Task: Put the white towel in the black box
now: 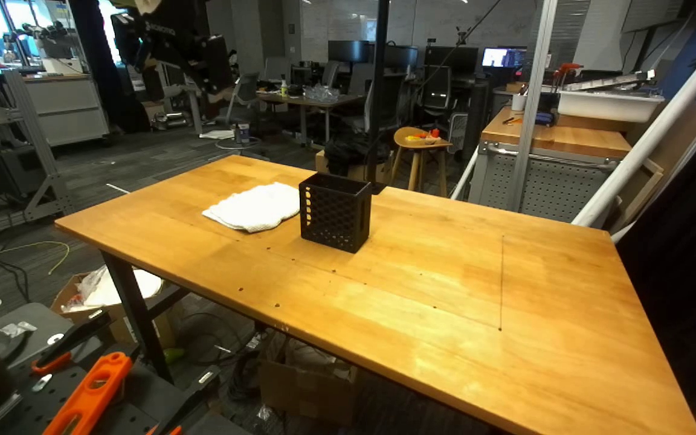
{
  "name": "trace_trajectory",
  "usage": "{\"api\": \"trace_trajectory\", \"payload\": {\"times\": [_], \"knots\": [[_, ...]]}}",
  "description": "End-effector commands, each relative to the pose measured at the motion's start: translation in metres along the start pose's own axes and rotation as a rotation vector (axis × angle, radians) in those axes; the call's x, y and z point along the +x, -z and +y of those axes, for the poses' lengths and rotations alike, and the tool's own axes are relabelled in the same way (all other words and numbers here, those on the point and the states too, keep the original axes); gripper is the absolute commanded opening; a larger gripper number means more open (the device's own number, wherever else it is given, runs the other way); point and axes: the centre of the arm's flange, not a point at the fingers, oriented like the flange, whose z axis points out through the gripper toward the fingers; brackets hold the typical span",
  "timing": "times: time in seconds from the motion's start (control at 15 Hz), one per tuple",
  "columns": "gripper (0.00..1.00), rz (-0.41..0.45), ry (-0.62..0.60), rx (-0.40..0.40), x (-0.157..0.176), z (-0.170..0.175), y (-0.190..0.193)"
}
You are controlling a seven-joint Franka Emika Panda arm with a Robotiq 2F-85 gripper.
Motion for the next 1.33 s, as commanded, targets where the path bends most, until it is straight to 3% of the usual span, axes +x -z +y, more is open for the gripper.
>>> {"api": "trace_trajectory", "payload": {"times": [0.0,0.67,1.27], "knots": [[1.0,0.018,0.019,-0.039,0.049,-0.013,-0.01],[1.0,-0.017,-0.024,-0.127,0.127,-0.062,-0.045],[1.0,0.012,-0.013,-0.112,0.196,-0.091,-0.072]]}}
